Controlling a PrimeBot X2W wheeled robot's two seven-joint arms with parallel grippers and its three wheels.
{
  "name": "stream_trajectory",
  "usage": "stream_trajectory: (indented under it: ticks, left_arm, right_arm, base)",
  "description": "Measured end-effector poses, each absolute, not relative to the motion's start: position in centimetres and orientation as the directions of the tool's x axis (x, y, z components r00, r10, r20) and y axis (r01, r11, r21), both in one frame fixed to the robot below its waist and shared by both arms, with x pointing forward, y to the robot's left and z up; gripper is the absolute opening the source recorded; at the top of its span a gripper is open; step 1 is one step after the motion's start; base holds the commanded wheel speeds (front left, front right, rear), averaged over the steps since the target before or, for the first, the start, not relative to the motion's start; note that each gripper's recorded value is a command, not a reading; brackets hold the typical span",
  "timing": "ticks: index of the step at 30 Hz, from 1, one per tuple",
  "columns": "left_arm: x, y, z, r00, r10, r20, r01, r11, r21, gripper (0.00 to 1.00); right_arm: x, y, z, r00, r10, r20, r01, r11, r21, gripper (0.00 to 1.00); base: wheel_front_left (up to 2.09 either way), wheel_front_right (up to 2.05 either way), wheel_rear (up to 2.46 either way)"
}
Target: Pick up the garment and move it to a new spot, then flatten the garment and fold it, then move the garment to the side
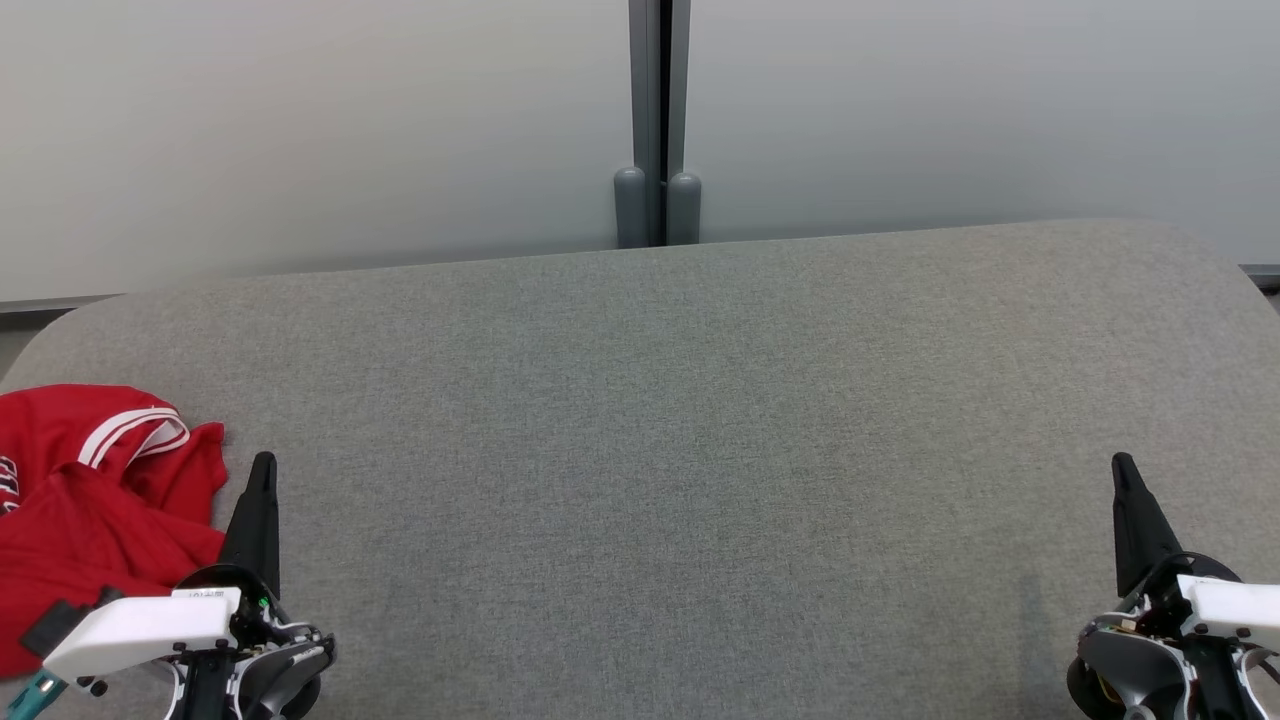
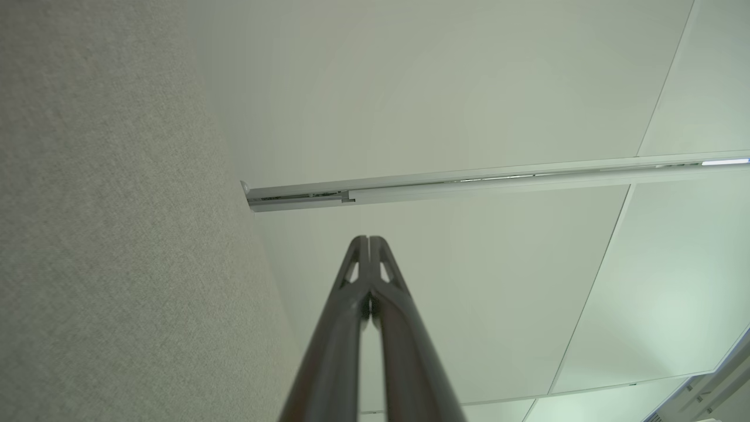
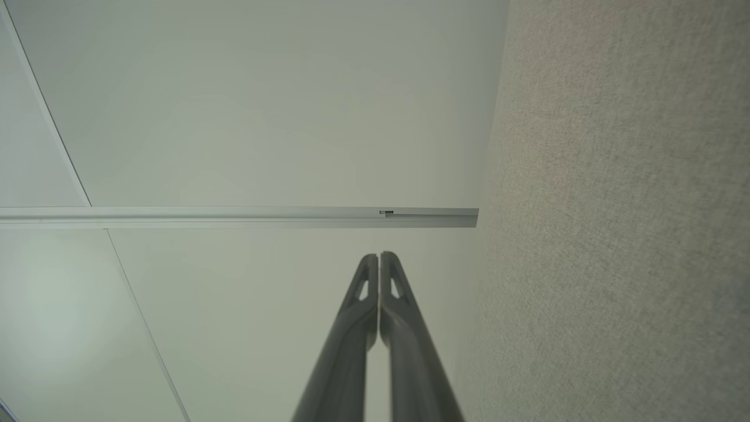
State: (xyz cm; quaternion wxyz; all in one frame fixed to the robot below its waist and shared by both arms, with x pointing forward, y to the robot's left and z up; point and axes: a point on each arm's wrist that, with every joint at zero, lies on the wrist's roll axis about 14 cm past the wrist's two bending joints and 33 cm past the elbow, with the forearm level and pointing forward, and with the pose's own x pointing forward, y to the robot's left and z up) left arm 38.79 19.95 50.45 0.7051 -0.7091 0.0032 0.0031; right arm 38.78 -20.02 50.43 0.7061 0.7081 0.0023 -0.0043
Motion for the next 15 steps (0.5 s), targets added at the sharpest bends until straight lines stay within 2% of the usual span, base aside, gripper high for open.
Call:
stream_trajectory:
  ticks: [15]
  left_arm:
    - [38.79, 19.95, 50.45, 1.0, 0.0, -0.009, -0.009, -0.006, -1.0, 0.0]
  right_arm:
    - [38.78, -20.02, 50.43, 1.0, -0.003, -0.009, 0.009, -0.003, 1.0, 0.0]
  base:
    - [0.0, 0.0, 0.0]
